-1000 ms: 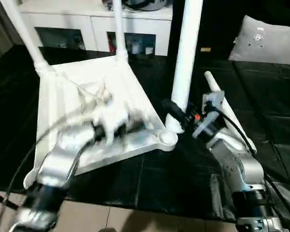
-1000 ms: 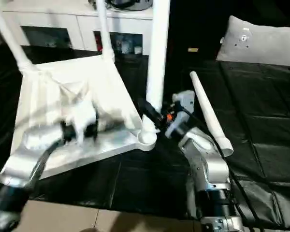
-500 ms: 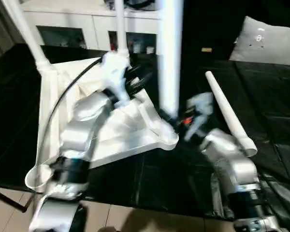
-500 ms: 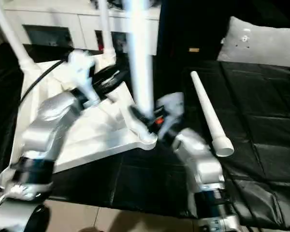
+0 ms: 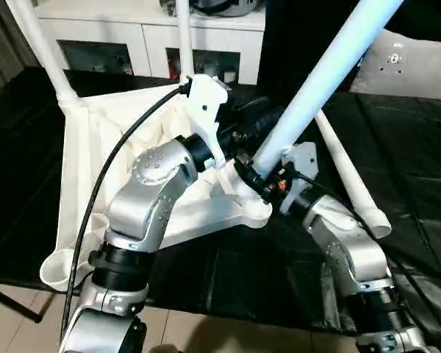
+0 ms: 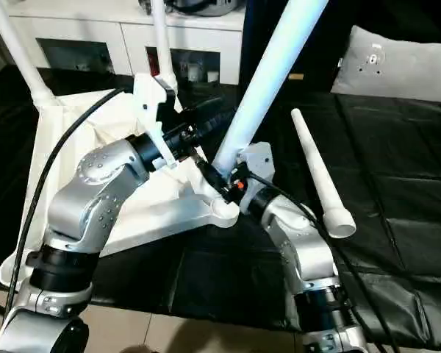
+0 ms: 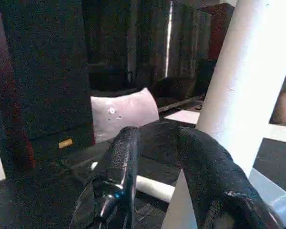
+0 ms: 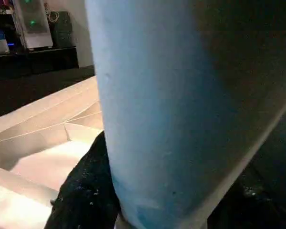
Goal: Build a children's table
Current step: Insert table leg to table base
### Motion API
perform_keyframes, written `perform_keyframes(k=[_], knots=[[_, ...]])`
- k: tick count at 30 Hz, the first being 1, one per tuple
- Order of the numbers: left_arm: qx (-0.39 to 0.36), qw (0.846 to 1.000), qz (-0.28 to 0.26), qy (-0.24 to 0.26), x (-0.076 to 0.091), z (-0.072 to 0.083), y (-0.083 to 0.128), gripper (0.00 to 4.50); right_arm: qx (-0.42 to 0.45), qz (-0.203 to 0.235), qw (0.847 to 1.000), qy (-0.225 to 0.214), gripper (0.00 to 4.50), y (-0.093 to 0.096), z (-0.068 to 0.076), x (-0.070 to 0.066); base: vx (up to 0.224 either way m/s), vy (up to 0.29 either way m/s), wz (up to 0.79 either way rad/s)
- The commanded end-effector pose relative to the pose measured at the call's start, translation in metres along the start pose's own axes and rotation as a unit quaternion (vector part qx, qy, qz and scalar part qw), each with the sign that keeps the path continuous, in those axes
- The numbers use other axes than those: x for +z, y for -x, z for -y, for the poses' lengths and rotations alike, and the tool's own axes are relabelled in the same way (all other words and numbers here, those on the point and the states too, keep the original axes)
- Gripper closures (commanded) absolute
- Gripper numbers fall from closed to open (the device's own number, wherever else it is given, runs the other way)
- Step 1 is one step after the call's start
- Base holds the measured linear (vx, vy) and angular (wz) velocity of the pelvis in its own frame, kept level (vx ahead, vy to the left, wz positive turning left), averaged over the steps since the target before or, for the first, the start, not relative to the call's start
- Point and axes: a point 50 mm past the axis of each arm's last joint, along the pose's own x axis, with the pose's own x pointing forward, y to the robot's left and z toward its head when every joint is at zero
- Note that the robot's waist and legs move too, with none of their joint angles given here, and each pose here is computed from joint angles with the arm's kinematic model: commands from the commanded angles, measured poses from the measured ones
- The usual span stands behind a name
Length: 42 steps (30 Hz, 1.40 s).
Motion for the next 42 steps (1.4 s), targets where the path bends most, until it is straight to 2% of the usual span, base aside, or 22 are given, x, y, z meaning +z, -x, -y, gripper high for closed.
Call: perform_keyframes(k=[1,3,4,5,9,10,14,15,17,18,19,24,28,29,34,39,42], knots=[[-0.053,0.999,0.006,-0.002,0.004,0.015,-0.007,2.88,0.000,-0.009,1.000,0.009,2.59,-0.007,0.000,0.002,0.000,0.000,0.00],[-0.020,1.000,-0.015,-0.009,0.000,0.001,0.000,2.88,-0.010,-0.007,1.000,0.007,2.59,-0.005,0.005,0.004,0.000,0.000,0.00],[-0.020,1.000,-0.015,-0.009,0.000,0.001,0.000,2.88,-0.010,-0.007,1.000,0.007,2.59,-0.005,0.005,0.004,0.000,0.000,0.00],[-0.006,1.000,-0.027,-0.012,-0.003,-0.006,0.005,2.61,-0.015,-0.007,1.000,0.005,2.59,-0.004,0.008,0.005,0.000,0.000,0.00],[0.017,0.993,-0.100,-0.053,-0.019,-0.025,0.029,2.50,-0.041,-0.013,0.999,-0.006,2.59,0.005,0.020,0.004,0.000,0.000,0.00],[0.020,0.992,-0.115,-0.057,-0.024,-0.028,0.035,2.19,-0.046,-0.017,0.999,-0.008,2.59,0.007,0.022,0.004,0.000,0.000,0.00],[0.014,0.984,-0.165,-0.072,-0.043,-0.031,0.049,2.08,-0.055,-0.031,0.998,-0.008,2.59,0.012,0.029,0.003,0.000,0.000,0.00],[0.014,0.982,-0.173,-0.075,-0.046,-0.031,0.051,1.77,-0.056,-0.033,0.998,-0.008,2.59,0.012,0.030,0.002,0.000,0.000,0.00],[-0.006,0.978,-0.199,-0.061,-0.058,-0.027,0.057,1.71,-0.060,-0.036,0.997,-0.007,2.59,0.013,0.032,0.002,0.000,0.000,0.00],[-0.006,0.978,-0.199,-0.061,-0.058,-0.027,0.057,1.69,-0.060,-0.036,0.997,-0.007,2.59,0.013,0.032,0.002,0.000,0.000,0.00],[-0.028,0.973,-0.224,-0.045,-0.071,-0.023,0.063,1.71,-0.062,-0.037,0.997,-0.008,2.59,0.012,0.032,0.002,0.000,0.000,0.00],[-0.050,0.967,-0.246,-0.030,-0.083,-0.020,0.069,1.71,-0.061,-0.039,0.997,-0.010,2.59,0.012,0.031,0.003,0.000,0.000,0.00],[-0.061,0.959,-0.276,-0.016,-0.101,-0.021,0.078,1.71,-0.051,-0.044,0.998,-0.013,2.59,0.012,0.026,0.000,0.000,0.000,0.00],[-0.066,0.956,-0.286,-0.011,-0.104,-0.020,0.080,1.89,-0.050,-0.044,0.998,-0.013,2.59,0.012,0.025,0.000,0.000,0.000,0.00],[-0.081,0.946,-0.315,0.003,-0.113,-0.018,0.088,2.18,-0.050,-0.048,0.998,-0.014,2.59,0.013,0.025,-0.002,0.000,0.000,0.00],[-0.068,0.936,-0.345,-0.013,-0.126,-0.023,0.093,2.63,-0.049,-0.051,0.997,-0.013,2.59,0.012,0.025,-0.002,0.000,0.000,0.00],[-0.066,0.936,-0.346,-0.015,-0.127,-0.024,0.093,2.72,-0.049,-0.051,0.997,-0.014,2.59,0.012,0.025,-0.002,0.000,0.000,0.00]])
